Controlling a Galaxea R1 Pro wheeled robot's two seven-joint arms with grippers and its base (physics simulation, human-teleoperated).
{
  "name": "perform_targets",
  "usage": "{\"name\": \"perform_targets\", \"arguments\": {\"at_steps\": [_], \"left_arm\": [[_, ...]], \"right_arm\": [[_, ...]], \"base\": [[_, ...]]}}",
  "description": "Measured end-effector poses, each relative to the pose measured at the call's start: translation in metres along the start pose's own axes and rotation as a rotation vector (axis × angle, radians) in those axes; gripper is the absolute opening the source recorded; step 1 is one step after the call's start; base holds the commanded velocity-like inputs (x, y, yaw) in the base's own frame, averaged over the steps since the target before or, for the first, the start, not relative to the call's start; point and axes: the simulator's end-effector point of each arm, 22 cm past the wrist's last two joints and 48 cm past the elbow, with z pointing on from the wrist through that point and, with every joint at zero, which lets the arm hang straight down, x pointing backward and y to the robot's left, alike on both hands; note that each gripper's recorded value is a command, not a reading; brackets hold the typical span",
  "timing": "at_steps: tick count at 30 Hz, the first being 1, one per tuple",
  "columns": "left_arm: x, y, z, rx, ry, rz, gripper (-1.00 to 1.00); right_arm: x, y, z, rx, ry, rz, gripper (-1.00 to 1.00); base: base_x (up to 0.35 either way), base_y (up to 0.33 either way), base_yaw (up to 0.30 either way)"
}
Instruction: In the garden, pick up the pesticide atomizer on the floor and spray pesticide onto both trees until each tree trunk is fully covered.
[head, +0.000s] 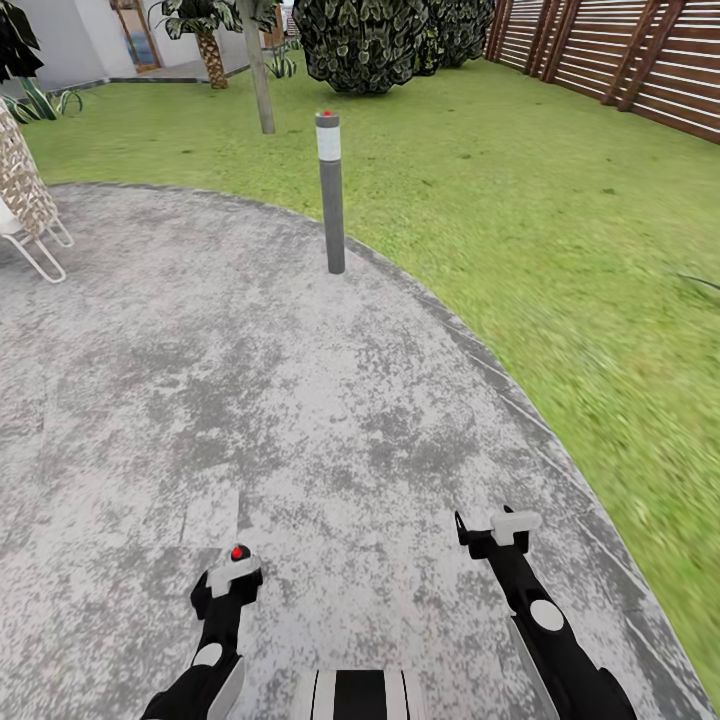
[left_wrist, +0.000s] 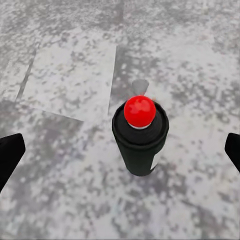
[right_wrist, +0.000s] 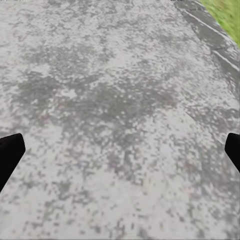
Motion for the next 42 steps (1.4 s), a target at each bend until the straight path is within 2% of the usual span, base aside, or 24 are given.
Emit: {"name": "perform_targets", "arguments": {"at_steps": [8,24,35,42], "left_arm": [[-0.001,0.001,0.0,-0.001,-0.003,-0.001,1.0],[-0.001,0.0,0.0,0.002,-0.004,0.002,1.0],[0.033,0.004,0.004,-0.005,0.052,0.019,1.0],[0.039,0.004,0.004,-0.004,0.063,0.025,1.0]], "right_arm": [[0.001,0.0,0.0,0.0,0.001,0.0,1.0],[0.0,0.0,0.0,0.0,-0.001,0.001,1.0],[0.032,0.004,0.006,-0.007,0.053,0.003,1.0],[0.038,0.005,0.006,-0.008,0.064,0.003,1.0]], "base": [[0.116,0.0,0.0],[0.006,0.0,0.0],[0.0,0.0,0.0],[0.0,0.0,0.0]]}}
